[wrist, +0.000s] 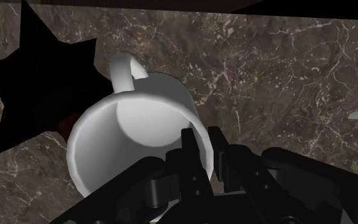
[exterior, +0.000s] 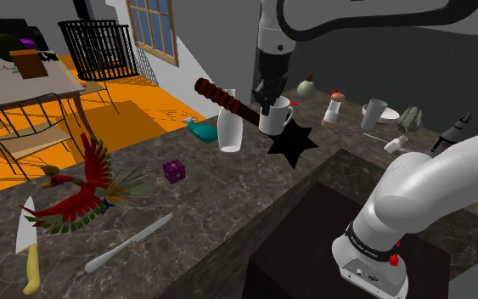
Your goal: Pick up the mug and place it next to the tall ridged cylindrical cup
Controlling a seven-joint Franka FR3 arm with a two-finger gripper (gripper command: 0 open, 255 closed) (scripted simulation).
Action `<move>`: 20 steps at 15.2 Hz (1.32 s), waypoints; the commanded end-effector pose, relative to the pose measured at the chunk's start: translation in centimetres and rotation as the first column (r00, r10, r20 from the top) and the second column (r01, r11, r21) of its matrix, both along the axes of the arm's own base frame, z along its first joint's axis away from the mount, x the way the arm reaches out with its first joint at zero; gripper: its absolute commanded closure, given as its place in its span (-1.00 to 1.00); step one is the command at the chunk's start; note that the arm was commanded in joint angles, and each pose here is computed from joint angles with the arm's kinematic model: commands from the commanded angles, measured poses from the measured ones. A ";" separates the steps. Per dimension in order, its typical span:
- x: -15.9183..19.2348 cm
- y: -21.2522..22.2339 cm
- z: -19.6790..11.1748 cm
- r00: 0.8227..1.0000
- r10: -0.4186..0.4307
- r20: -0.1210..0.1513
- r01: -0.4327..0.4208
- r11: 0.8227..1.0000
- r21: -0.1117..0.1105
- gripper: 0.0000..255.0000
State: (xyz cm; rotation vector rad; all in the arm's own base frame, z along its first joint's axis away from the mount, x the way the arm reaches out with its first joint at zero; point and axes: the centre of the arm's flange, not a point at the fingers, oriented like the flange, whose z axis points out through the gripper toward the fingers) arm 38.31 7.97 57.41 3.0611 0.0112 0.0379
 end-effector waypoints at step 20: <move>-4.7 -23.3 1.6 1.000 0.000 0.000 0.000 1.000 0.000 1.00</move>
